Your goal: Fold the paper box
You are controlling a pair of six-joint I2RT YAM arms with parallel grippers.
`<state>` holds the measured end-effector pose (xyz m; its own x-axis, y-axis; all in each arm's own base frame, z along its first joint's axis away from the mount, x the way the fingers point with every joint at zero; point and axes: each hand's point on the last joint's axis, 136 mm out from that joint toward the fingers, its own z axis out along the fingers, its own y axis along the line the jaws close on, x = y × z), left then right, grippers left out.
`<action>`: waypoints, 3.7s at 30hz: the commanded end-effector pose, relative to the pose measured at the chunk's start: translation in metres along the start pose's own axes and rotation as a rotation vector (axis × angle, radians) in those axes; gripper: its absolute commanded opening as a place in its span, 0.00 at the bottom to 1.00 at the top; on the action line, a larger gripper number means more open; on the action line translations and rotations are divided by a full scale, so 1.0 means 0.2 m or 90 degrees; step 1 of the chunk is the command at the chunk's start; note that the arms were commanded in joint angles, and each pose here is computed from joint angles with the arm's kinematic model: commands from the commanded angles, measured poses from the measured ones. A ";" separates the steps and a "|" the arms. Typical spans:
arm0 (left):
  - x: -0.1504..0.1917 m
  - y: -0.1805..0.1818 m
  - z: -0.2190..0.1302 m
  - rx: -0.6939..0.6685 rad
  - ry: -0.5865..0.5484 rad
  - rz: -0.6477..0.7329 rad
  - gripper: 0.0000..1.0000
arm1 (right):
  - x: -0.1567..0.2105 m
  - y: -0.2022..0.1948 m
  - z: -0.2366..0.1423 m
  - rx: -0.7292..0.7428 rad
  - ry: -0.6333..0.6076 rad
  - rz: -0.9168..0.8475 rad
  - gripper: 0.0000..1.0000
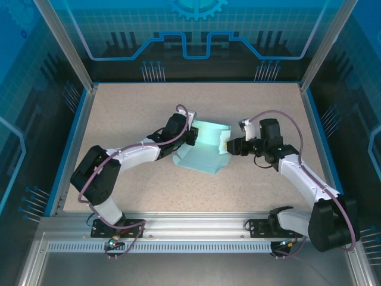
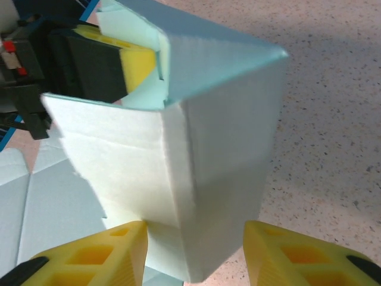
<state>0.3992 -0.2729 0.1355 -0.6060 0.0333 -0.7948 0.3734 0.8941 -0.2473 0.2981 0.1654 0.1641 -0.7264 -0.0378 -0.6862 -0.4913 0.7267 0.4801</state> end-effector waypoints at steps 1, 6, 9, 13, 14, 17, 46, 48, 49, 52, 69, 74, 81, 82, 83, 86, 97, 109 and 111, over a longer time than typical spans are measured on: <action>-0.03 -0.08 -0.01 0.030 -0.008 0.004 0.01 | -0.08 0.10 -0.06 -0.048 -0.028 -0.043 0.46; -0.04 -0.08 -0.02 0.032 -0.011 0.002 0.01 | -0.08 0.06 -0.04 -0.042 -0.020 -0.027 0.47; -0.04 -0.10 -0.02 0.036 -0.012 0.004 0.00 | -0.09 0.04 -0.02 -0.027 -0.017 -0.022 0.48; -0.05 -0.12 -0.04 0.043 -0.015 0.005 0.00 | -0.10 -0.01 0.02 0.029 -0.007 -0.026 0.47; -0.05 -0.12 -0.04 0.044 -0.015 0.006 0.00 | -0.10 -0.02 0.03 0.047 -0.002 -0.027 0.47; -0.06 -0.13 -0.04 0.045 -0.018 0.006 0.01 | -0.10 -0.08 0.06 0.138 0.016 -0.033 0.44; -0.06 -0.13 -0.04 0.038 -0.021 0.007 0.01 | -0.08 -0.45 -0.15 0.810 0.110 -0.133 0.10; -0.06 -0.13 -0.04 0.037 -0.021 0.007 0.01 | -0.09 -0.46 -0.16 0.829 0.119 -0.141 0.10; -0.06 -0.13 -0.04 0.038 -0.021 0.008 0.00 | -0.09 -0.46 -0.16 0.836 0.122 -0.146 0.10; -0.06 -0.13 -0.04 0.035 -0.019 0.011 0.01 | -0.11 -0.46 -0.16 0.838 0.122 -0.153 0.11; -0.05 -0.12 -0.01 0.022 -0.015 0.022 0.00 | -0.16 -0.30 -0.02 0.548 0.059 -0.056 0.32; -0.04 -0.11 -0.01 0.021 -0.011 0.022 0.00 | -0.17 -0.27 0.02 0.496 0.042 -0.031 0.42; -0.02 -0.10 0.01 0.014 0.000 0.026 0.00 | -0.22 -0.19 0.01 0.404 0.004 -0.001 0.55; -0.01 -0.10 0.01 0.013 0.002 0.029 0.01 | -0.23 -0.17 0.01 0.382 -0.003 0.003 0.56; -0.01 -0.10 0.02 0.011 0.005 0.031 0.01 | -0.24 -0.15 0.00 0.365 -0.010 0.005 0.57; 0.01 -0.08 0.03 -0.003 0.020 0.049 0.00 | -0.27 -0.08 -0.03 0.308 -0.030 0.007 0.59; 0.31 0.06 0.01 0.017 0.290 0.109 0.01 | -0.31 -0.16 -0.21 0.271 -0.053 0.026 0.61; 0.45 0.11 0.03 0.043 0.553 0.175 0.19 | -0.06 -0.28 -0.04 0.268 0.032 0.081 0.59; 0.43 0.09 0.05 0.053 0.560 0.179 0.23 | -0.04 -0.29 -0.02 0.265 0.035 0.086 0.59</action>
<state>0.3832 -0.2627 0.0557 -0.8035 0.5406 -0.2494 0.5816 0.8023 -0.1343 0.3274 0.1169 0.1477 -0.8017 0.0294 -0.5970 -0.1608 0.9514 0.2628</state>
